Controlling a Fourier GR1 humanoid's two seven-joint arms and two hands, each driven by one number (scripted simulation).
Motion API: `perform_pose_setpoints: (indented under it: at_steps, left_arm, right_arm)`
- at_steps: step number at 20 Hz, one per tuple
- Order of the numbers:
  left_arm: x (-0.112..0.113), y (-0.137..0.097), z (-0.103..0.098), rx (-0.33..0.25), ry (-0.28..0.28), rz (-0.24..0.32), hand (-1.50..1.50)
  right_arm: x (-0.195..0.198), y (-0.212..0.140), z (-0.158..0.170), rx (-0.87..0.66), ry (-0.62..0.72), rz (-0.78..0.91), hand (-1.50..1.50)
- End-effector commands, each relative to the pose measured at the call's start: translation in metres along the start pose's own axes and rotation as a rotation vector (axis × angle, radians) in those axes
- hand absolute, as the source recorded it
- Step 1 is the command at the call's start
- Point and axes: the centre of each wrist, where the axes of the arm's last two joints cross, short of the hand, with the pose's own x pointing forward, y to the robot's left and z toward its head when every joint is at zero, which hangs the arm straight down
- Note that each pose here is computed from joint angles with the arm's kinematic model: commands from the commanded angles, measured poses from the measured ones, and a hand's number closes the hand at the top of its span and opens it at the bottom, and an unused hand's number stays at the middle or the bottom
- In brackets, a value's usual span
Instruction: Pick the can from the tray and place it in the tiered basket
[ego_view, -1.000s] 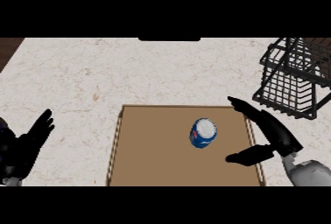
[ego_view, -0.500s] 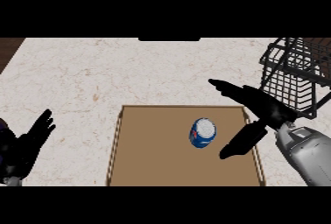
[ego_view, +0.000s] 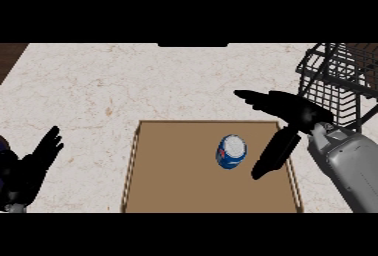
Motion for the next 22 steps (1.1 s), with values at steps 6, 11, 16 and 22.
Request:
perform_pose_setpoints:
  at_steps: [6,11,16,22]
  left_arm:
    - [-0.011,0.011,-0.005,0.001,0.035,0.006,0.00]
    - [0.013,0.004,-0.002,0.011,0.021,-0.011,0.00]
    - [-0.002,-0.001,0.004,0.013,0.024,-0.007,0.00]
    - [-0.001,-0.001,-0.007,-0.009,0.024,0.014,0.00]
  right_arm:
    - [-0.020,-0.007,0.010,0.015,0.106,0.011,-1.50]
    - [-0.029,-0.009,0.008,0.050,0.090,-0.016,-1.50]
    - [-0.040,0.011,0.005,0.066,0.083,-0.029,-1.50]
    - [-0.042,0.017,0.003,0.048,0.052,-0.032,-1.50]
